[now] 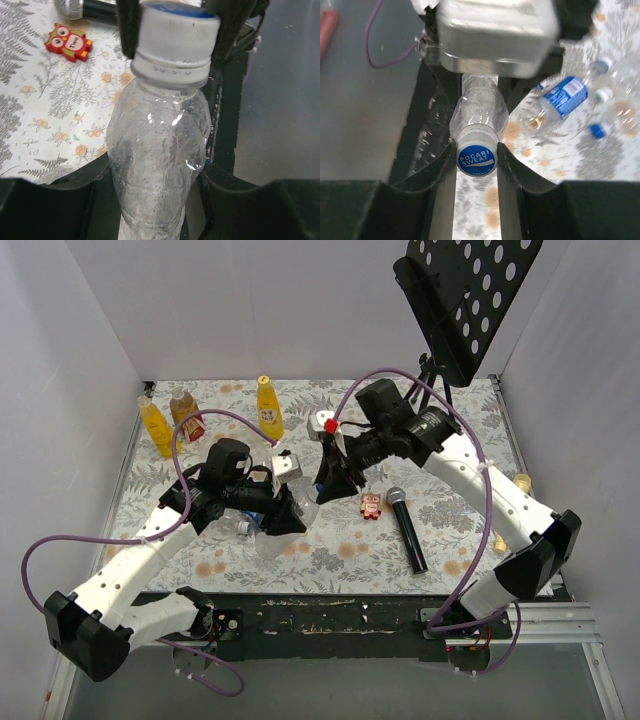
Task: Unscrew the bottle caps
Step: Unscrew the bottle cap from the plastic bottle.
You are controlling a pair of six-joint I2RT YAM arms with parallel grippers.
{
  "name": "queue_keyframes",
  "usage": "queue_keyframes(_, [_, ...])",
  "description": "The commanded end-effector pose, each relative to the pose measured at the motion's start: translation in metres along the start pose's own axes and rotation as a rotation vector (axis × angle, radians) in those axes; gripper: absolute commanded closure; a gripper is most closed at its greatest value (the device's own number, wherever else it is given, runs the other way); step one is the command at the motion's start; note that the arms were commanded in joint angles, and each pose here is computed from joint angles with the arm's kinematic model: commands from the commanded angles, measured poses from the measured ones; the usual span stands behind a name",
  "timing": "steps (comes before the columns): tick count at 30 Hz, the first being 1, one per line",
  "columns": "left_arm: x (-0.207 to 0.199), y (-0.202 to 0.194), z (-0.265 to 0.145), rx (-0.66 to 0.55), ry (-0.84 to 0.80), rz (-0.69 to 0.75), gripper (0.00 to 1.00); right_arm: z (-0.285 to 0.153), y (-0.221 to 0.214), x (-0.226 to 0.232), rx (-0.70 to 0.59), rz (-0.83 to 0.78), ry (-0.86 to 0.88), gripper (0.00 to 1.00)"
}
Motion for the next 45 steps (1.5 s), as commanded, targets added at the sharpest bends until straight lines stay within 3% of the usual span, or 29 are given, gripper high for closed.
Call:
queue_keyframes(1, [-0.008, 0.005, -0.006, -0.001, -0.038, 0.020, 1.00, -0.006, 0.005, 0.056, 0.062, -0.552, 0.307, 0.99])
queue_keyframes(4, [-0.010, 0.009, -0.007, -0.013, -0.052, 0.033, 1.00, 0.008, -0.021, 0.063, 0.223, -0.950, 0.295, 0.99])
queue_keyframes(7, [-0.010, 0.011, -0.007, -0.017, -0.058, 0.036, 1.00, 0.025, -0.019, 0.059, 0.296, -0.993, 0.282, 0.99])
queue_keyframes(11, [-0.011, 0.009, -0.009, -0.012, -0.053, 0.035, 1.00, 0.031, 0.002, 0.060, 0.262, -0.875, 0.262, 0.95])
queue_keyframes(16, [-0.013, 0.005, -0.009, -0.019, -0.040, 0.034, 1.00, 0.032, 0.011, 0.053, 0.168, -0.717, 0.125, 0.50])
queue_keyframes(18, [-0.013, 0.002, -0.009, -0.017, -0.038, 0.028, 1.00, 0.022, 0.019, 0.053, 0.101, -0.648, 0.087, 0.38])
queue_keyframes(20, [-0.013, 0.000, -0.008, -0.018, -0.033, 0.024, 1.00, 0.012, 0.029, 0.051, 0.043, -0.563, 0.067, 0.32])
queue_keyframes(27, [-0.012, -0.001, -0.008, -0.021, -0.016, 0.018, 1.00, -0.033, 0.041, 0.041, -0.113, -0.237, 0.019, 0.29])
queue_keyframes(32, [-0.010, 0.000, -0.007, -0.025, -0.013, 0.018, 1.00, -0.032, 0.030, 0.025, -0.168, 0.016, -0.039, 0.15])
queue_keyframes(39, [-0.009, -0.001, -0.005, -0.024, -0.008, 0.011, 1.00, -0.010, 0.014, 0.005, -0.092, 0.136, -0.041, 0.14])
queue_keyframes(42, [-0.008, 0.000, -0.005, -0.026, -0.003, 0.013, 1.00, -0.004, 0.014, 0.006, -0.078, 0.127, -0.040, 0.24])
queue_keyframes(45, [-0.007, -0.001, -0.005, -0.022, 0.002, 0.010, 1.00, -0.002, 0.014, 0.006, -0.061, 0.112, -0.036, 0.43])
Point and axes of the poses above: each gripper's point midway between its finger pads, its own z axis out along the fingers, its own x axis along the line the jaws close on, y = z × x, the point moved 5 cm from there along -z, back along the fingers, and after that the axes turned 10 degrees about z, right-handed, at the moved point
